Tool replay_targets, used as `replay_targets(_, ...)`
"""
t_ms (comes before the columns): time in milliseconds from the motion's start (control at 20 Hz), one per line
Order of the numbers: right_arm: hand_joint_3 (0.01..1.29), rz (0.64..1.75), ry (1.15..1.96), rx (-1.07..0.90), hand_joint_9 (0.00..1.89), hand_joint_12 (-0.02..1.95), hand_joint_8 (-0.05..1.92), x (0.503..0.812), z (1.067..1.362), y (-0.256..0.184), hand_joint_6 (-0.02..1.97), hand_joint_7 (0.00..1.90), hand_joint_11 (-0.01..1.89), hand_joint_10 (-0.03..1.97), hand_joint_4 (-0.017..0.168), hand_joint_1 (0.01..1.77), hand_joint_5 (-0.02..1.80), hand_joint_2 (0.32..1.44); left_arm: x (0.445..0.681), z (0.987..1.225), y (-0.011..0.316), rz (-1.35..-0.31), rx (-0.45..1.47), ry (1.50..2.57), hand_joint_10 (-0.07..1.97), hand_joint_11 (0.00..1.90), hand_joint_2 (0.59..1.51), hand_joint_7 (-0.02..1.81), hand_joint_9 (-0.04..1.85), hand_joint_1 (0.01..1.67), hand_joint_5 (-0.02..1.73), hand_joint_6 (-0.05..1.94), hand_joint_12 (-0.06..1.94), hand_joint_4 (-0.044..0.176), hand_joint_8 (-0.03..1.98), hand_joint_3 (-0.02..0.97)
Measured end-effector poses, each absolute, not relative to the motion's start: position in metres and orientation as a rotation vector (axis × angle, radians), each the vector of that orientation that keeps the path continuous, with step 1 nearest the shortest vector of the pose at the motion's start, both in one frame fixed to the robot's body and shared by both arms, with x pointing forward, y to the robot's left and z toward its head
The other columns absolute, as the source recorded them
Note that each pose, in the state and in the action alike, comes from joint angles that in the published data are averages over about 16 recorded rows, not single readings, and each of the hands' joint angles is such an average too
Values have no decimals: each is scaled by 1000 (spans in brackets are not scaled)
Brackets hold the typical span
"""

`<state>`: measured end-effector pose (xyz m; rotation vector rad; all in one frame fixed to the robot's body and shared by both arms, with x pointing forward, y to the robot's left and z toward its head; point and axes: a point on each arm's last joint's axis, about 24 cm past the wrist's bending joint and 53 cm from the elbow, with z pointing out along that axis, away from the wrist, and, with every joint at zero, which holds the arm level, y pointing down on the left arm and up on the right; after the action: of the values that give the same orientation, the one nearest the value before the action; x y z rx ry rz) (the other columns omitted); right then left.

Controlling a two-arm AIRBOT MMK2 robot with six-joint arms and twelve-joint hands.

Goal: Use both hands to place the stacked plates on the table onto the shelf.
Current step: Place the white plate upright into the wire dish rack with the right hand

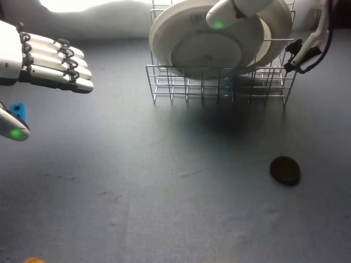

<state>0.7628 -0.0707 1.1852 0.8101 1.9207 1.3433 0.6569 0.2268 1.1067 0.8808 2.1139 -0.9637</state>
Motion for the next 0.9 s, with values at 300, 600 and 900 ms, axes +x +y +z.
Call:
replay_targets(300,13,1319,1918,800,1215,1223,764,769,1173,-74,710,1114,822,298,15,1256,1036,1002,656,1106,226,-965,884,2114,4,16,1186,20,22,16,20,13,-7,3,-7,14)
replay_targets(600,13,1302,1918,783,1212,1225,776,770,1166,-77,713,1105,833,307,15,1254,1035,1003,656,1106,225,-967,886,2113,4,16,1186,20,22,16,20,13,-6,3,-7,13)
replay_targets(900,13,1292,1919,760,1162,1224,663,769,1164,-78,790,1081,805,286,9,1239,995,1025,656,1106,225,-966,886,2114,3,16,1187,20,22,16,20,13,-6,3,-7,13)
